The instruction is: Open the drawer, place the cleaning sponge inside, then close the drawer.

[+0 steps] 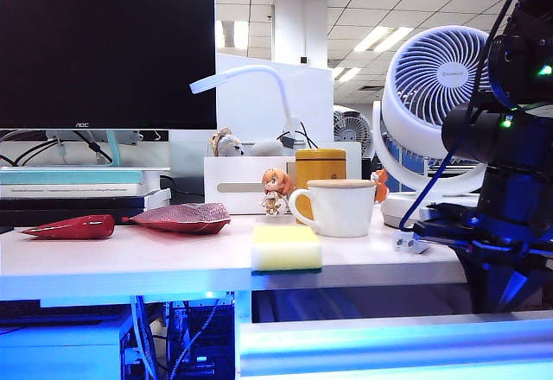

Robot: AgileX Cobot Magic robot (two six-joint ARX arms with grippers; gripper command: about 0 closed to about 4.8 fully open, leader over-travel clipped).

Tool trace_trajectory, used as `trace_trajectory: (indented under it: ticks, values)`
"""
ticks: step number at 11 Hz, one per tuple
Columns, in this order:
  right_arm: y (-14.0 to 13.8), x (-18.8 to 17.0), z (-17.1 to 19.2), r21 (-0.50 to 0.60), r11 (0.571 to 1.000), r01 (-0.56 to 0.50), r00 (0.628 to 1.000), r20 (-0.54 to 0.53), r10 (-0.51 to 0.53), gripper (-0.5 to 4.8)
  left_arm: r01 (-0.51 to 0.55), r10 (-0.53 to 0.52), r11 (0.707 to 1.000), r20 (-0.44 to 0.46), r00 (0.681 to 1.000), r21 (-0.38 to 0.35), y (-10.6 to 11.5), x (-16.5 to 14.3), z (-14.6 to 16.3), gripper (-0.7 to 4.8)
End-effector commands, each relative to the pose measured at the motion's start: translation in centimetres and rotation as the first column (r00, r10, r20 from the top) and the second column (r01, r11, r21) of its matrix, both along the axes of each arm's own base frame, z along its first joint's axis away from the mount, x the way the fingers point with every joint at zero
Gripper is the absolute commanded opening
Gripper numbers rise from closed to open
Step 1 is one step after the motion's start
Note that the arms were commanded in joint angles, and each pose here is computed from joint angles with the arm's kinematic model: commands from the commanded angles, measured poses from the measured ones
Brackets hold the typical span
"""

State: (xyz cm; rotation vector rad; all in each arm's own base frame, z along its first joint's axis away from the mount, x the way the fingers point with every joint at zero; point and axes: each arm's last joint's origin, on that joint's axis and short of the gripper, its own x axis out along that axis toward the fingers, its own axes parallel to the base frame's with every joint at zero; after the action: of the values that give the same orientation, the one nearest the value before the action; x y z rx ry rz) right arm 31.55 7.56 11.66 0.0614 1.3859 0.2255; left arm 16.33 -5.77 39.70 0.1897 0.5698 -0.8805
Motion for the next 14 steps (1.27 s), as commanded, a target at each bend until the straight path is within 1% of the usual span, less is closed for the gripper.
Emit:
trace_trajectory:
  ticks: [1, 5, 7, 8, 10, 12, 14]
  values:
    - [-0.1, -0.6, 0.0, -0.012, 1.0, -0.008, 0.998, -0.063, 0.007, -0.09, 0.009, -0.009, 1.0, 0.022, 1.0, -0.004, 0.0, -0.1, 0.3, -0.06]
    - [-0.2, -1.4, -0.1, -0.027, 1.0, -0.012, 0.99, -0.138, 0.008, -0.08, 0.014, -0.014, 1.0, -0.009, 1.0, 0.006, 0.1, -0.4, 0.1, -0.06]
    - [-0.3, -1.8, -0.1, -0.035, 0.999, -0.015, 0.984, -0.18, 0.008, -0.08, 0.014, -0.014, 1.0, -0.009, 1.0, 0.006, 0.1, -0.4, 0.1, -0.06]
    - [-0.3, -2.1, -0.1, -0.041, 0.999, -0.034, 0.978, -0.209, 0.025, -0.08, 0.015, -0.015, 1.0, -0.007, 1.0, 0.007, 0.1, -0.4, 0.1, -0.06]
    - [-0.2, -2.4, -0.1, -0.046, 0.998, -0.043, 0.972, -0.234, 0.031, -0.09, 0.015, -0.015, 1.0, -0.007, 1.0, 0.007, 0.1, -0.4, 0.1, -0.06]
    - [0.8, -3.4, 0.0, -0.059, 0.994, -0.088, 0.951, -0.303, 0.066, -0.08, 0.015, -0.015, 1.0, -0.007, 1.0, 0.007, 0.1, -0.4, 0.1, -0.06]
    - [0.7, -3.7, 0.0, -0.065, 0.994, -0.092, 0.94, -0.335, 0.066, -0.08, 0.015, -0.015, 1.0, -0.007, 1.0, 0.007, 0.1, -0.4, 0.1, -0.06]
